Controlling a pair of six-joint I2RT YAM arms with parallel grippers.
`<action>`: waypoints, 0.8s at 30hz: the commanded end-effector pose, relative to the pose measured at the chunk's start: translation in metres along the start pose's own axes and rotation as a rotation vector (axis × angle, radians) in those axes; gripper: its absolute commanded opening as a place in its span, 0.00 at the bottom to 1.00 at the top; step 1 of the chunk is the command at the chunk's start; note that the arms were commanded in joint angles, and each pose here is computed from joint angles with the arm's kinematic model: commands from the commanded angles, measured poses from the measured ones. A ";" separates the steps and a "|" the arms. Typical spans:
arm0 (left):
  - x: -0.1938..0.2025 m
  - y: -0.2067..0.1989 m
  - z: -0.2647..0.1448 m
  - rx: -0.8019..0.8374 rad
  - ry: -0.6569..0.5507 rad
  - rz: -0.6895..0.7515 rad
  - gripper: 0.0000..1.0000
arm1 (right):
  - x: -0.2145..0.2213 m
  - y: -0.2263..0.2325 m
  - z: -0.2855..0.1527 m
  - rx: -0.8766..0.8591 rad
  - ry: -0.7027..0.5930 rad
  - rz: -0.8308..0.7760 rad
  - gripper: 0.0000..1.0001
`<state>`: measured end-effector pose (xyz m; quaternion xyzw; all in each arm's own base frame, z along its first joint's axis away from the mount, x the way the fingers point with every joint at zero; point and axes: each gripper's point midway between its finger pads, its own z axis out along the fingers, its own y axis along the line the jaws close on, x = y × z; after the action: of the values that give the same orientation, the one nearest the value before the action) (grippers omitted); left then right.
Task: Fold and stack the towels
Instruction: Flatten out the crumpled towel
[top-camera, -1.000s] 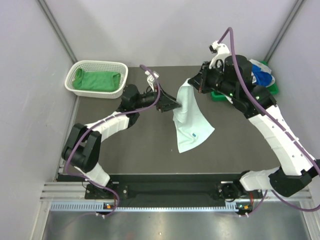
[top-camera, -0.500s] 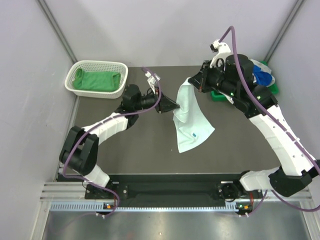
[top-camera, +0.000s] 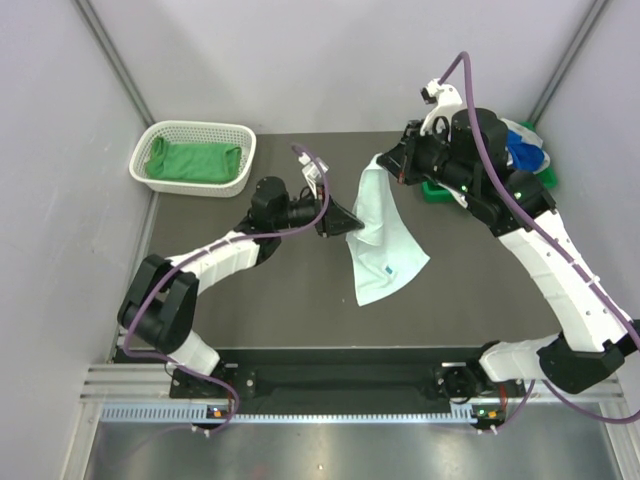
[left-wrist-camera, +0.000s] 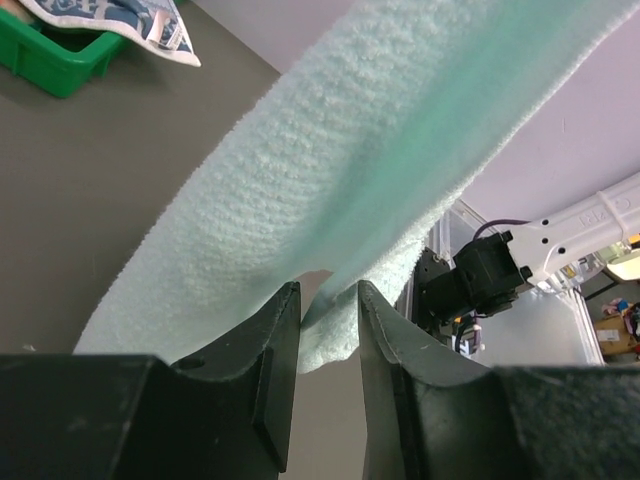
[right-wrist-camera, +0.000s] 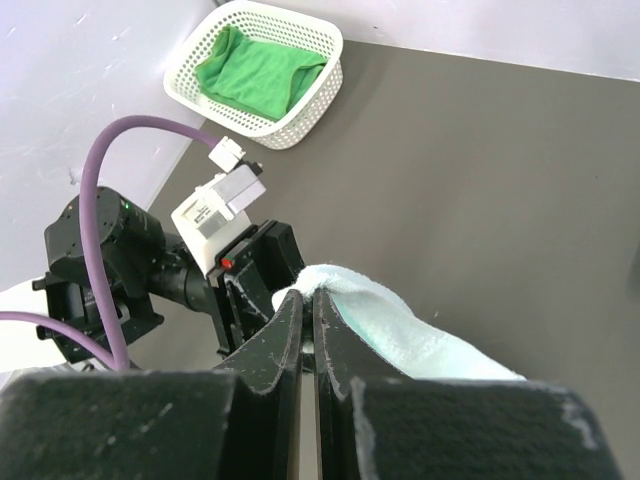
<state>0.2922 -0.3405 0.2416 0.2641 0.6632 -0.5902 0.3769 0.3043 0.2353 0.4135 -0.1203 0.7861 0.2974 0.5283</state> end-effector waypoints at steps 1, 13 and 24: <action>-0.008 -0.017 -0.001 0.025 -0.025 0.065 0.35 | -0.031 0.012 -0.016 -0.031 -0.101 -0.015 0.00; 0.002 -0.018 -0.001 0.013 -0.013 0.049 0.33 | -0.031 0.011 -0.019 -0.026 -0.103 -0.013 0.00; 0.005 -0.032 -0.004 -0.004 0.000 0.043 0.11 | -0.033 0.011 -0.021 -0.024 -0.117 -0.015 0.00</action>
<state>0.2706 -0.3440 0.2410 0.2672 0.6729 -0.5820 0.3703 0.3057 0.2339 0.4135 -0.1169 0.7865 0.2936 0.5305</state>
